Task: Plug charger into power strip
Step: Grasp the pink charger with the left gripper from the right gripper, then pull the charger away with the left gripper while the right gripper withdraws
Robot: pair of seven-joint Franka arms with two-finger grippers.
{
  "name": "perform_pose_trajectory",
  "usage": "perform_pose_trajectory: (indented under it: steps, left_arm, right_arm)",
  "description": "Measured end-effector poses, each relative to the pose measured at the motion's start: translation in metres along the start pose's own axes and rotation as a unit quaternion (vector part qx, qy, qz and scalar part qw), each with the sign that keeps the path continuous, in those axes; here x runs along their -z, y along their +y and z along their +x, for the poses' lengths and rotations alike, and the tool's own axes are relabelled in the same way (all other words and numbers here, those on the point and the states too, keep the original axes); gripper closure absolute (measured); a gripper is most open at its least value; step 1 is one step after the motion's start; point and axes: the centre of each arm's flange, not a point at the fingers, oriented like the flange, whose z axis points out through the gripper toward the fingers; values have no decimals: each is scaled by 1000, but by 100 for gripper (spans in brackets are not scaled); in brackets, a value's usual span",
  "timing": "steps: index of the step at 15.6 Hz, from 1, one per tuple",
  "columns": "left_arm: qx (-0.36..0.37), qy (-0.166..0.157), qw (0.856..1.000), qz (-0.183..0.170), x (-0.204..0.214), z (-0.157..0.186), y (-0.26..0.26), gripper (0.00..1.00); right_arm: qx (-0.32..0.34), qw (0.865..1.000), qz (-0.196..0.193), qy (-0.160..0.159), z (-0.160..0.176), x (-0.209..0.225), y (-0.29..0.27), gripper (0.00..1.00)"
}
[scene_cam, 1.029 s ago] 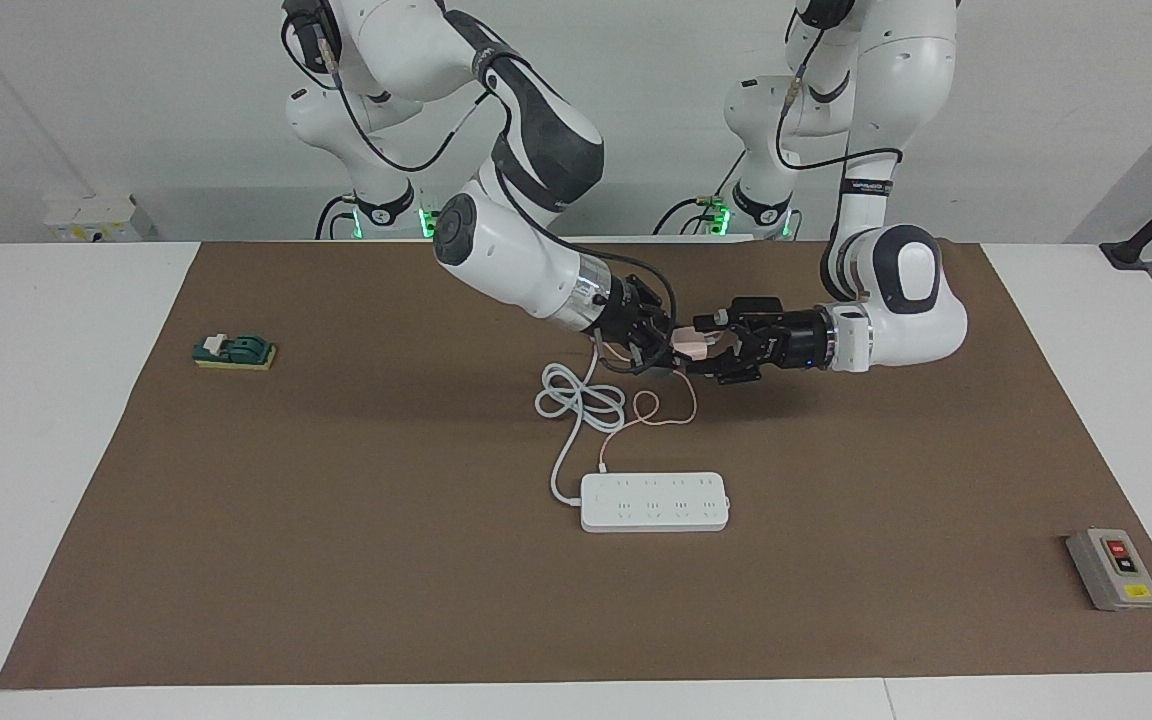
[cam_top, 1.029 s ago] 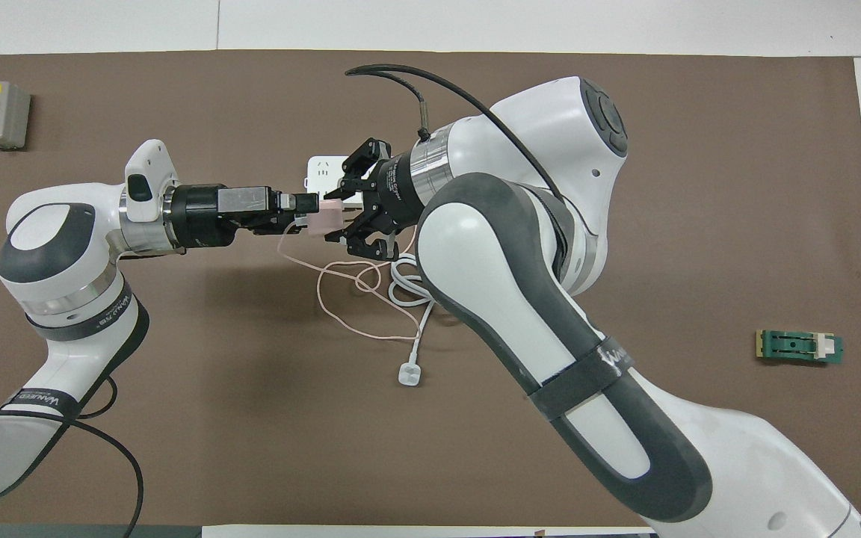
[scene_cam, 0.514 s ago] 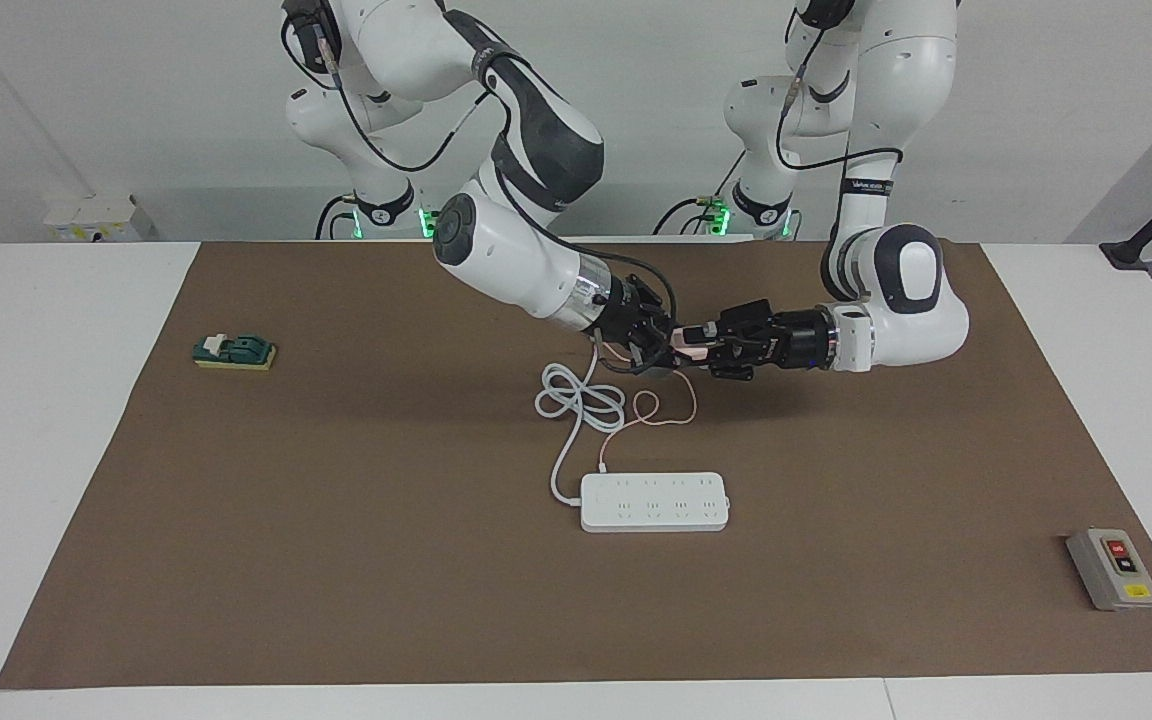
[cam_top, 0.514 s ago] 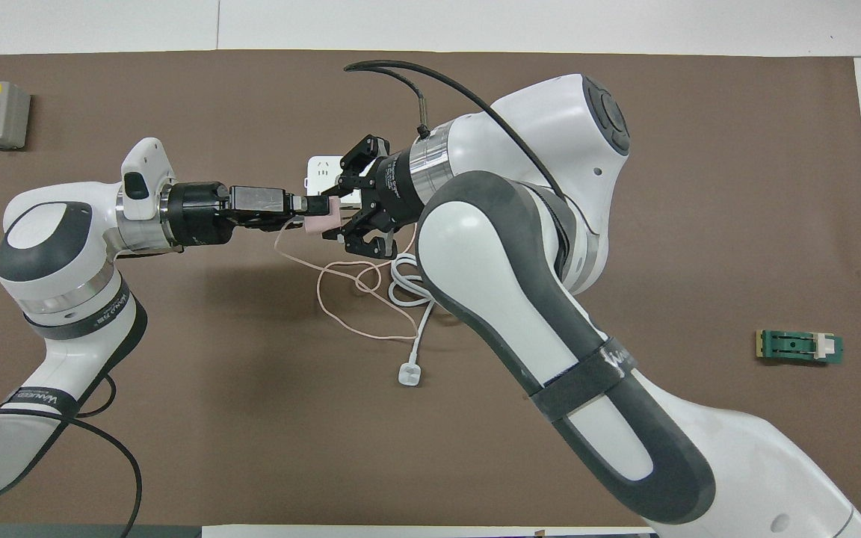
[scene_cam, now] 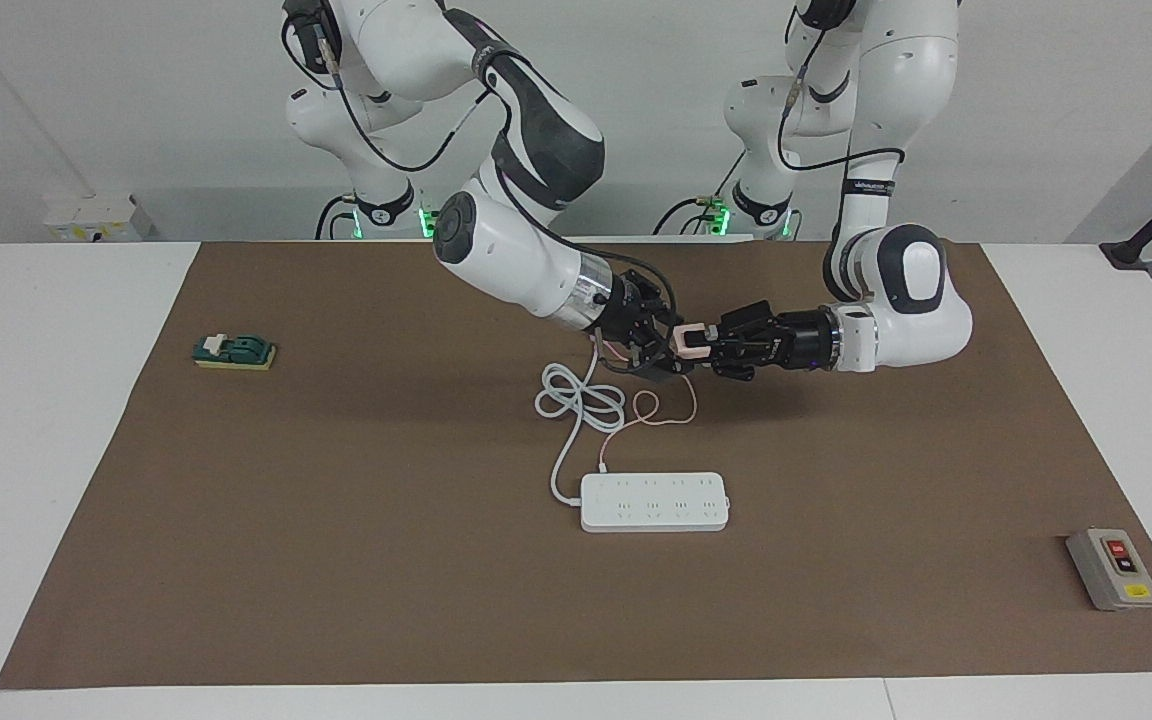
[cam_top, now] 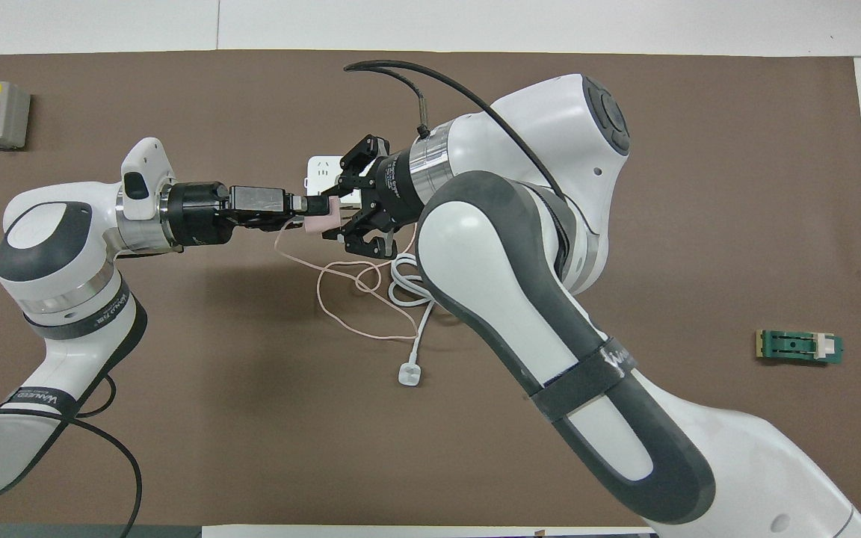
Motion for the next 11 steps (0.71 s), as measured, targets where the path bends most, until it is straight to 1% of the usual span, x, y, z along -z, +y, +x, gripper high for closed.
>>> perform_pose_trajectory:
  steps: [1,4,5,6,7,8,10,11]
  left_arm:
    - [-5,2,1000,0,2,3,5,70]
    - [-21,10,1000,2,9,14,20,70]
    - [-26,16,1000,8,13,19,24,70]
    - [-30,21,999,22,18,23,28,70]
    - [-33,23,998,43,23,28,32,70]
    - [-34,22,997,72,31,35,39,70]
    - [-35,15,990,135,46,47,62,70]
    - [-33,11,985,170,53,53,75,70]
  right_arm:
    - [-1,1000,1,0,1,1,-1,0]
    - [-9,1000,8,0,8,10,-7,0]
    - [-14,1000,13,-1,13,17,-13,0]
    - [-19,1000,17,-1,19,26,-18,0]
    - [-23,1000,19,-3,24,36,-23,0]
    - [-25,999,20,-5,27,49,-28,0]
    - [-31,999,23,-8,35,76,-38,0]
    - [-36,999,27,-9,42,92,-43,0]
